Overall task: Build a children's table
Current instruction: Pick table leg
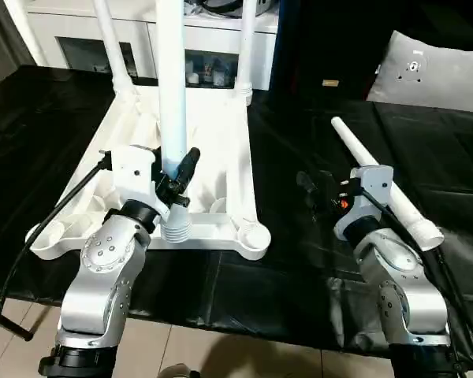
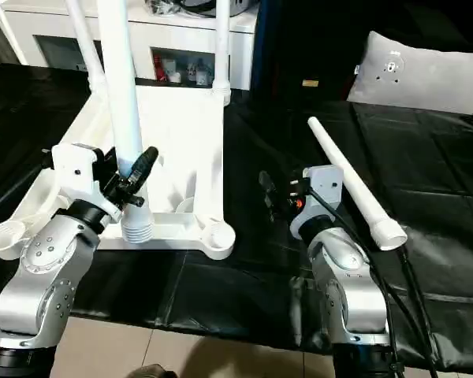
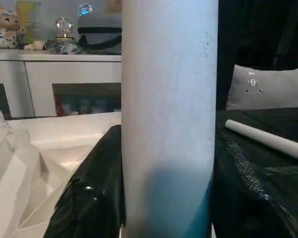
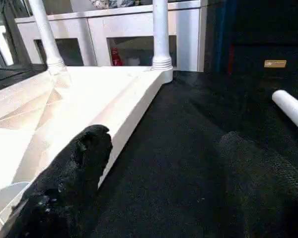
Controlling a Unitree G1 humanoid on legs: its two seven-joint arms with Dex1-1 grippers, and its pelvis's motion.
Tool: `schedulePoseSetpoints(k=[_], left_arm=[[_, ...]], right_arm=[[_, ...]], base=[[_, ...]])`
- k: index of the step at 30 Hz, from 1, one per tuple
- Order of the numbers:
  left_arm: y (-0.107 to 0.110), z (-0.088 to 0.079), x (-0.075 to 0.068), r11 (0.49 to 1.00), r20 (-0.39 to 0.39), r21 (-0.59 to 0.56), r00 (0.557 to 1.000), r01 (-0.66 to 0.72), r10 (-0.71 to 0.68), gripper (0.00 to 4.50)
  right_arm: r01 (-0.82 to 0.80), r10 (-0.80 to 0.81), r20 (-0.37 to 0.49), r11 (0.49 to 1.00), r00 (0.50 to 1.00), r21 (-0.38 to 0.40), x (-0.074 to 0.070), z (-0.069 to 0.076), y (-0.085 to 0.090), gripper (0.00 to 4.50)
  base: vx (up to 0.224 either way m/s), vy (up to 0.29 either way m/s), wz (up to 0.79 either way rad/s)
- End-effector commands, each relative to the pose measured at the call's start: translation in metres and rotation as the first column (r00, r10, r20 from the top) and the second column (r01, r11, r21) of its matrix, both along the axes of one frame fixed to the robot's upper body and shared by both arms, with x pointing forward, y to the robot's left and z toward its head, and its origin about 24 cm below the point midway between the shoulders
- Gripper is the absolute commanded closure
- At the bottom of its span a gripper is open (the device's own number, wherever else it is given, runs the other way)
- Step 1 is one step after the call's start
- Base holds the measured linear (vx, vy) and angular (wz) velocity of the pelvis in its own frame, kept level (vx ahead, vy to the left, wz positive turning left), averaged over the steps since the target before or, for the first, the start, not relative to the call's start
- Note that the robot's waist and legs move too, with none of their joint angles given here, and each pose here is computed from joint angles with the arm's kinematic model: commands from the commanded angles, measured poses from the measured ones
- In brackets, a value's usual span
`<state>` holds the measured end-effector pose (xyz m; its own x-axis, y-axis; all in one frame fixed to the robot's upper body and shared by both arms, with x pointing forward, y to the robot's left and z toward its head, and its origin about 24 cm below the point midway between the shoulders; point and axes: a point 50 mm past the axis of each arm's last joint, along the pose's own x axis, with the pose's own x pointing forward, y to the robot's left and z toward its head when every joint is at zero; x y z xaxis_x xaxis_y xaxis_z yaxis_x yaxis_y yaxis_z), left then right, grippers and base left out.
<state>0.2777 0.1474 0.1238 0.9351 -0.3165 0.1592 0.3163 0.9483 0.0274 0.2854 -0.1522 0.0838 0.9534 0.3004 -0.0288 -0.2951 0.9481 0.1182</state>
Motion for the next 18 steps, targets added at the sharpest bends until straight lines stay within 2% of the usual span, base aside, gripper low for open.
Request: schedulePoseSetpoints(k=[1, 18], left_arm=[[0.0005, 0.0029, -0.0014, 1.0, 0.017, 0.008, 1.0, -0.005, 0.005, 2.62], [0.0005, 0.0029, -0.0014, 1.0, 0.017, 0.008, 1.0, -0.005, 0.005, 2.62]], right_arm=[[0.012, -0.012, 0.001, 1.0, 1.0, 0.001, 0.0, -0.0004, -0.0021, 0.6], [0.012, -0.012, 0.001, 1.0, 1.0, 0.001, 0.0, -0.0004, -0.0021, 0.6]], base=[[0.0, 0.0, 0.0], [0.0, 0.0, 0.0]])
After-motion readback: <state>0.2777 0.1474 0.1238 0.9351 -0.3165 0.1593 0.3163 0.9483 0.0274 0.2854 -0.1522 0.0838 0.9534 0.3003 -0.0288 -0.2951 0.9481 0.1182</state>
